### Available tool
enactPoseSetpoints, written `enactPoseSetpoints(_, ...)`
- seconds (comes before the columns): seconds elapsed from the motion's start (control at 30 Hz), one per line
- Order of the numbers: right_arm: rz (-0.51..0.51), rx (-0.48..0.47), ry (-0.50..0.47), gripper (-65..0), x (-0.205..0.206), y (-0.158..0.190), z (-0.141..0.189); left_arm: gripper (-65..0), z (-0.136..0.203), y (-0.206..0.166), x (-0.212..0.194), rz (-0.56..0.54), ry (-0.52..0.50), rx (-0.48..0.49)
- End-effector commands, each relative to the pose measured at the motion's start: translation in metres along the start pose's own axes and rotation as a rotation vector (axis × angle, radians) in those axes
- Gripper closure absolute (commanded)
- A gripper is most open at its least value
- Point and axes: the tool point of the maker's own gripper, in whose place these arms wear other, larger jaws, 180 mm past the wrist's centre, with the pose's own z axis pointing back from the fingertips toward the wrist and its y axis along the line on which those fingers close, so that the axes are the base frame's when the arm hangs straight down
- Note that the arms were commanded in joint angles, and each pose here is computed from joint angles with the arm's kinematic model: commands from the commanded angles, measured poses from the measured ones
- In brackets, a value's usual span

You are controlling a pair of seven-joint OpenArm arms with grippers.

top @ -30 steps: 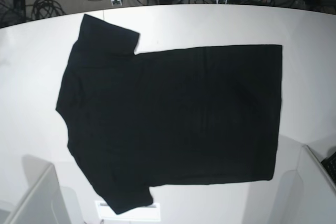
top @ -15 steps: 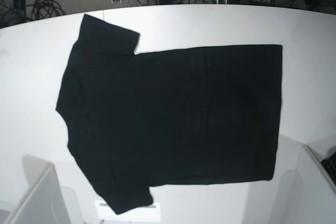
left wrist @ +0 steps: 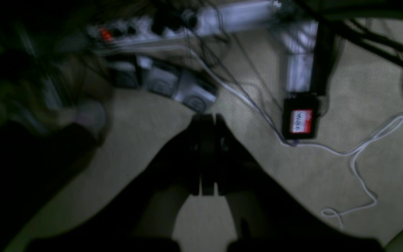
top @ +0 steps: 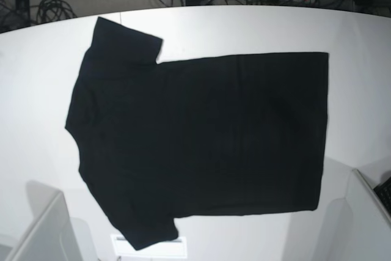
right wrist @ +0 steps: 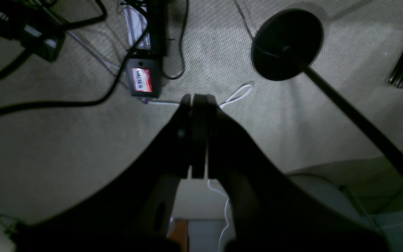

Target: Fold the T-shirt properly

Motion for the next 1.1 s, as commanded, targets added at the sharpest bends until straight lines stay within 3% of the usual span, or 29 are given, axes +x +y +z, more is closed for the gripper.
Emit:
enactPoseSetpoints(0.0, -0.006, 0.005, 0.004, 0.0, -0.01, 0.002, 0.007, 0.0, 0.012, 0.003, -0.011, -0.01, -0.011, 0.005)
enactPoseSetpoints(0.2, -0.09, -0.083, -0.064, 0.0, -0.018, -0.033, 0.041, 0.0, 0.054, 0.011, -0.026, -0.042, -0.067, -0.002)
enactPoseSetpoints(0.33, -0.144, -0.157, -0.132, 0.0, -0.008, -0.059, 0.066, 0.0, 0.084, 0.041, -0.012, 0.09, -0.14, 0.067)
enactPoseSetpoints(0.43, -0.176, -0.209, -0.199, 0.0, 0.008, -0.077, 0.085, 0.0, 0.107, 0.063, 0.013, 0.102, -0.222, 0.085)
enactPoseSetpoints(0.8, -0.247, -0.367, -0.535, 0.0, 0.114, -0.128, 0.158, 0.0, 0.18, 0.104, 0.123, 0.125, -0.543, 0.163)
enactPoseSetpoints(0.97, -0.259, -0.372, -0.683, 0.0, 0.176, -0.132, 0.186, 0.0, 0.195, 0.112, 0.178, 0.123, -0.698, 0.183)
enactPoseSetpoints(1.07, -0.365, -0.297, -0.713, 0.0, 0.207, -0.13, 0.201, 0.0, 0.203, 0.112, 0.203, 0.124, -0.767, 0.18)
